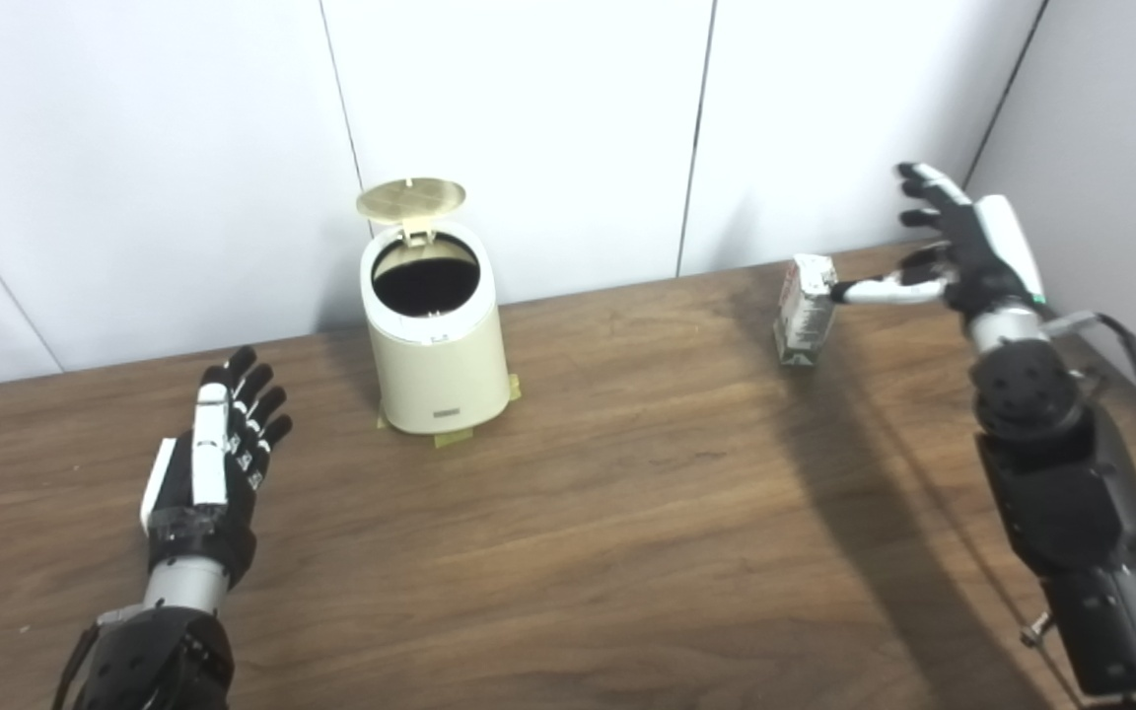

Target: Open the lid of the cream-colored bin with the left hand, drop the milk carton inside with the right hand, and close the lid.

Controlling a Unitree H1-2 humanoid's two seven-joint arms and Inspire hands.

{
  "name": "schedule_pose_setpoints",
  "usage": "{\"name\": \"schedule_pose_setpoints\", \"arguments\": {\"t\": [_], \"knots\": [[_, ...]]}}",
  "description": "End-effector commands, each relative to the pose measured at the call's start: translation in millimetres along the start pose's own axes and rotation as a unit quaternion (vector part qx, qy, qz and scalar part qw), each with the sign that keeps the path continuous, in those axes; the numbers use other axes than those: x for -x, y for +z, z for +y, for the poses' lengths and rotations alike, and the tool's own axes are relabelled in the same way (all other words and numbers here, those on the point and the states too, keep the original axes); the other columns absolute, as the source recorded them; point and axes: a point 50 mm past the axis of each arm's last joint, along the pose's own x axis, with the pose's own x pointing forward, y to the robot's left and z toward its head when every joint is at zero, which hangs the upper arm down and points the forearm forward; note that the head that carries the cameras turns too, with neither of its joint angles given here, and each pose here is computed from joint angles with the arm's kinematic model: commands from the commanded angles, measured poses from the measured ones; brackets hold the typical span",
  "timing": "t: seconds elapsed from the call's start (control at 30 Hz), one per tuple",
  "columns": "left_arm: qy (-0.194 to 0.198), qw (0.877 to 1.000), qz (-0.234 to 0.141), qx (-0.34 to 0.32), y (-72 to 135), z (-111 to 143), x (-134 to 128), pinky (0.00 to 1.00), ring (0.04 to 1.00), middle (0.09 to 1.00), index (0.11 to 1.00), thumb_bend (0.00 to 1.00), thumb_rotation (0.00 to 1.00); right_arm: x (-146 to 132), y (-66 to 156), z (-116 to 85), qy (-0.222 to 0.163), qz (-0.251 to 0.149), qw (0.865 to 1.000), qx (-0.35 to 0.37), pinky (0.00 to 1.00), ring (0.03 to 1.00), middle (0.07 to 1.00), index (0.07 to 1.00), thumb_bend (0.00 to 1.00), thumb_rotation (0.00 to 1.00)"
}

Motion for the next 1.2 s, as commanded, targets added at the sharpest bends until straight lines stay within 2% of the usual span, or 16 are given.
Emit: {"name": "schedule_pose_setpoints", "arguments": {"t": [0.0, 0.13, 0.17, 0.4, 0.53, 0.67, 0.77, 0.97, 1.17], "knots": [[-0.01, 0.999, -0.031, 0.005, 19.5, -3.3, -4.3, 0.94, 0.954, 0.964, 0.975, 0.36, 1.0, -21.7, 26.6, -25.9, -0.032, -0.037, 0.999, 0.019, 0.78, 0.861, 0.873, 0.856, 0.88, 0.07], [-0.006, 1.0, -0.028, 0.013, 21.3, -1.3, -2.9, 0.94, 0.947, 0.957, 0.967, 0.37, 1.0, -35.4, 26.6, -18.2, -0.019, -0.025, 0.999, 0.032, 0.71, 0.825, 0.854, 0.841, 0.9, 0.07], [-0.005, 1.0, -0.027, 0.015, 22.4, -1.6, -2.2, 0.93, 0.944, 0.955, 0.964, 0.37, 1.0, -38.5, 25.5, -16.6, -0.012, -0.026, 0.999, 0.032, 0.65, 0.791, 0.852, 0.841, 0.9, 0.07], [-0.003, 0.999, -0.031, 0.019, 27.6, -3.4, -1.4, 0.94, 0.945, 0.958, 0.967, 0.36, 1.0, -52.7, 21.6, -10.8, 0.034, -0.001, 0.998, 0.052, 0.75, 0.857, 0.887, 0.868, 0.89, 0.07], [-0.003, 0.999, -0.03, 0.015, 27.8, -4.3, -2.1, 0.94, 0.941, 0.954, 0.962, 0.36, 1.0, -56.1, 15.8, -7.1, 0.042, -0.007, 0.997, 0.062, 0.75, 0.849, 0.877, 0.865, 0.91, 0.06], [-0.005, 0.999, -0.03, 0.018, 28.4, -5.9, -1.6, 0.95, 0.949, 0.959, 0.968, 0.36, 1.0, -57.7, 8.9, -0.5, 0.04, 0.011, 0.997, 0.06, 0.73, 0.824, 0.863, 0.864, 0.92, 0.08], [-0.004, 0.999, -0.032, 0.021, 29.6, -7.3, -1.6, 0.94, 0.941, 0.949, 0.961, 0.36, 1.0, -57.0, 6.4, 4.7, 0.039, 0.009, 0.997, 0.073, 0.71, 0.8, 0.845, 0.848, 0.92, 0.08], [-0.008, 0.999, -0.036, 0.029, 32.4, -9.0, -2.8, 0.95, 0.944, 0.951, 0.958, 0.35, 1.0, -55.6, 4.0, 9.9, 0.045, 0.004, 0.995, 0.086, 0.75, 0.815, 0.834, 0.831, 0.91, 0.07], [-0.008, 0.999, -0.034, 0.021, 31.9, -9.1, -2.0, 0.93, 0.935, 0.947, 0.951, 0.35, 1.0, -54.9, 0.8, 12.4, 0.053, 0.003, 0.996, 0.071, 0.68, 0.751, 0.798, 0.786, 0.87, 0.03]]}}
